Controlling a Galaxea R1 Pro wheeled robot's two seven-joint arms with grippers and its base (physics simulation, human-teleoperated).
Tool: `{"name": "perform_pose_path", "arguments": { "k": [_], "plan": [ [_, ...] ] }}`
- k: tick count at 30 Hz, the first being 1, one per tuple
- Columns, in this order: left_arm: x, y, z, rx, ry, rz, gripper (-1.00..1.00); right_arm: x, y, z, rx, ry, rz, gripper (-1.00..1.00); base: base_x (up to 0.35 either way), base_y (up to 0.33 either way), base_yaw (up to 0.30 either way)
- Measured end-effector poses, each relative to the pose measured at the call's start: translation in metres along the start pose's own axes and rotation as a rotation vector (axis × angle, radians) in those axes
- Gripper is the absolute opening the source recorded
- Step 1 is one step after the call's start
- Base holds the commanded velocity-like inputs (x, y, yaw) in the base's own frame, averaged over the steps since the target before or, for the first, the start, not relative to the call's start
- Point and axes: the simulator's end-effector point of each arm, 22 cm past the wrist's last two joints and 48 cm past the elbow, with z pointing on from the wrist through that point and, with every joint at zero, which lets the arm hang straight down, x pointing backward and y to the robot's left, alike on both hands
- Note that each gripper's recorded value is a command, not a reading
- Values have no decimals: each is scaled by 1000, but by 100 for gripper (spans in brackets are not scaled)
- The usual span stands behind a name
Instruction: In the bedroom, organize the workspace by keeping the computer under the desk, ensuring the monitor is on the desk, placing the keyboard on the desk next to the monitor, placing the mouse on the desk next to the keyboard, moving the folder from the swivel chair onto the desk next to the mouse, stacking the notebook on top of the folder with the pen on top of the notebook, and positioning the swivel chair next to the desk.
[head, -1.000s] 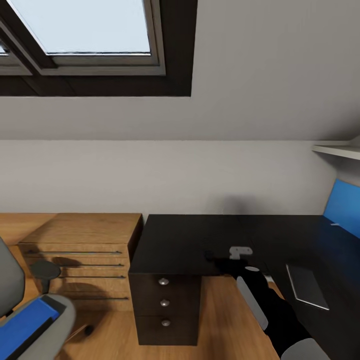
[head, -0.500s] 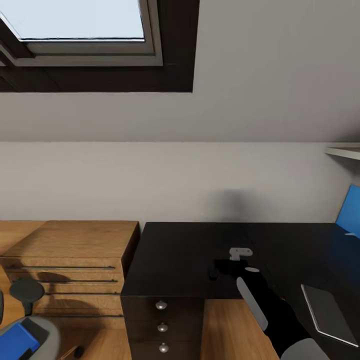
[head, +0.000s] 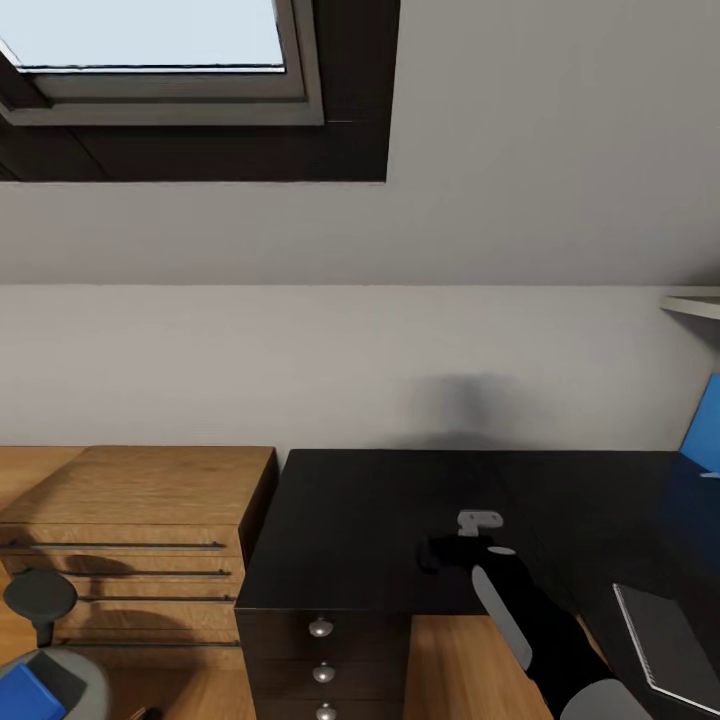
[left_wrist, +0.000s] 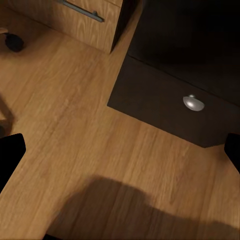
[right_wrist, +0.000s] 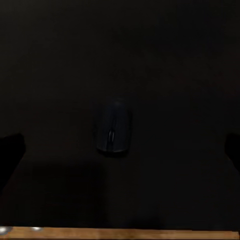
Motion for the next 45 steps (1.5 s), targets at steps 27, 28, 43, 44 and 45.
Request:
{"name": "perform_pose_path", "arguments": {
  "k": [27,28,43,44,45],
  "plan": [
    [0,0,0,0,0,0,100,9,10,8,-30,-36,-19,100,1,0,0],
    [0,0,0,0,0,0,100,9,10,8,-30,-36,-20,100,0,0,0],
    [-1,1,0,-1,-1,1,100,19,5,13,-18,-29,-15,100,58,39,0],
    [-1,1,0,-1,-1,1,100,19,5,13,-18,-29,-15,100,16,12,0],
    [-1,1,0,-1,-1,1,100,19,5,13,-18,-29,-15,100,13,10,0]
  ]
}}
